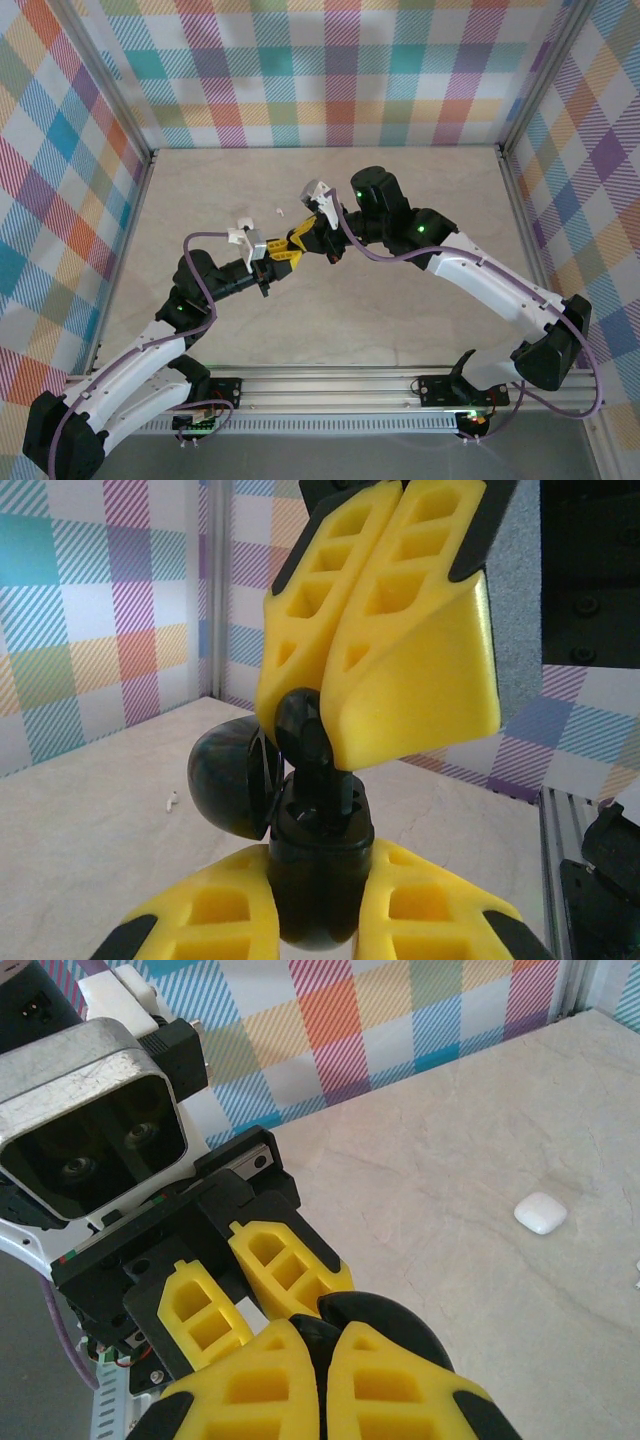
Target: Insert wireless bluetooth earbuds into charging case
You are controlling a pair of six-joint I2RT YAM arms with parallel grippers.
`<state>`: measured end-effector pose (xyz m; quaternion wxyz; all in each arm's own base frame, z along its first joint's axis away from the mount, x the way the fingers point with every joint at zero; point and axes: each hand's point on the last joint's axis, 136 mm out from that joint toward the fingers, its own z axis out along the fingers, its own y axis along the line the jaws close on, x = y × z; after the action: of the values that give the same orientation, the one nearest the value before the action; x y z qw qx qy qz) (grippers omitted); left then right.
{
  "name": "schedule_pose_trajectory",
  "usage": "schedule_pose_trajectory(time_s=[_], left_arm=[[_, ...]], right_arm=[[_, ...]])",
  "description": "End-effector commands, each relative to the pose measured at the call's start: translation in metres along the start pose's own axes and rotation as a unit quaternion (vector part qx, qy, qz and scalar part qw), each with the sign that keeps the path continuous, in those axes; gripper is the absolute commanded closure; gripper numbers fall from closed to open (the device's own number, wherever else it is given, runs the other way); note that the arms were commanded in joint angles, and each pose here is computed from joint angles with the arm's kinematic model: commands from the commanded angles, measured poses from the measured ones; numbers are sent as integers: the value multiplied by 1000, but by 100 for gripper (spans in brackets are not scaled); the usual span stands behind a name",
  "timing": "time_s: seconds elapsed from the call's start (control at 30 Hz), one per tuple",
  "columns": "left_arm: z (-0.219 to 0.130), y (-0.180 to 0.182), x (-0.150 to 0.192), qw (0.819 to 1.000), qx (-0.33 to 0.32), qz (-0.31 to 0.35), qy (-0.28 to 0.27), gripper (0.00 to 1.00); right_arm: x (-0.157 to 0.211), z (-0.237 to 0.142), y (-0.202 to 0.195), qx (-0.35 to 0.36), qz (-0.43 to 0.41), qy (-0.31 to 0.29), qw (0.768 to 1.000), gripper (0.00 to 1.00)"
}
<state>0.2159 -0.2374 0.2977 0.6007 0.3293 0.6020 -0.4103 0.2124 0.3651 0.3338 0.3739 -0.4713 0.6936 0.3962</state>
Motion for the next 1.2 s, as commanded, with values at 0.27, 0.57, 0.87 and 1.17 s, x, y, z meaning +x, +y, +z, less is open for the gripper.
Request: schedule_pose_trajectory(time_s=[0.27,0.57,0.87,1.17], left_arm=[[-3,-11,-28,999,19,16,-45,100],[-3,-12,-31,999,17,15,-46,100],[-3,-10,-32,999,13,15,-47,100],[-4,-10,-32,999,10,15,-47,100]], right_arm=[[8,5,14,-46,-23,16,999,100],[9,9,16,-56,-20,25,998,96],[11,8,12,-45,-19,27,998,90],[10,7,8,-32,-22,28,999,85]])
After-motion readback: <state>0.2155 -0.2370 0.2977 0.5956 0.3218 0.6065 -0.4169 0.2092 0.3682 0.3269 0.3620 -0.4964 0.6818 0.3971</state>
